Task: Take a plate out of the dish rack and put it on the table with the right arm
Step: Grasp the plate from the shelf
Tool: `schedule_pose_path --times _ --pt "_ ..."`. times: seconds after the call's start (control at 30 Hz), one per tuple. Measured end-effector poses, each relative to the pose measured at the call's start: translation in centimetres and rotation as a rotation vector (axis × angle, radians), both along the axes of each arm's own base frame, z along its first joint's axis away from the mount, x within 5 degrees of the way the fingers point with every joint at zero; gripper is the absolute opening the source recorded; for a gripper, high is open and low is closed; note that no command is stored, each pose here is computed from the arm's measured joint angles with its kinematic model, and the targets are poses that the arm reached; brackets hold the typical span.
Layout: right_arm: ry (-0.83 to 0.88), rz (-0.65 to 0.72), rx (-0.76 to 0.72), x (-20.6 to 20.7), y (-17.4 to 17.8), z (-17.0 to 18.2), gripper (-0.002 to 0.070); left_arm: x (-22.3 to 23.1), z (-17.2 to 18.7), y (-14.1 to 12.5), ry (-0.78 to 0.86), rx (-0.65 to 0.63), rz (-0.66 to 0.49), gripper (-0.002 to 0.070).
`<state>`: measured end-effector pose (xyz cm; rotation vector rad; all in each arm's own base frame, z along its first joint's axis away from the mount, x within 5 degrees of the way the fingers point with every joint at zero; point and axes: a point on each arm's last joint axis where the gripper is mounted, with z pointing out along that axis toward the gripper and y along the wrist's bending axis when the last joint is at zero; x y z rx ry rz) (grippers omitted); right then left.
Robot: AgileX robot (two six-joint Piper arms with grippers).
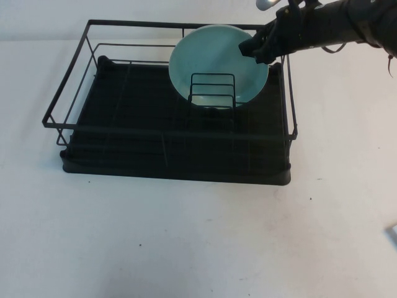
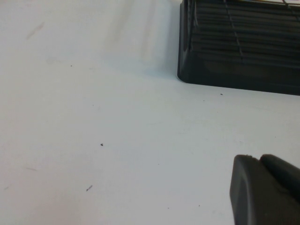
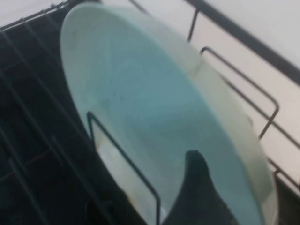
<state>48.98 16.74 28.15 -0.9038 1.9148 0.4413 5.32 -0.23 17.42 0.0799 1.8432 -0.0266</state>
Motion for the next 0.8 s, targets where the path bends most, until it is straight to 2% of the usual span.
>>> schedule_pose_path --times 0.6,0.8 --pt "-0.006 -0.004 -0.001 0.04 0.01 0.03 0.0386 0.00 0.00 0.00 0.000 0.000 0.000 -0.0004" --pt "-0.006 -0.004 -0.001 0.04 0.01 0.03 0.0316 0.00 0.00 0.00 0.000 0.000 0.000 -0.0004"
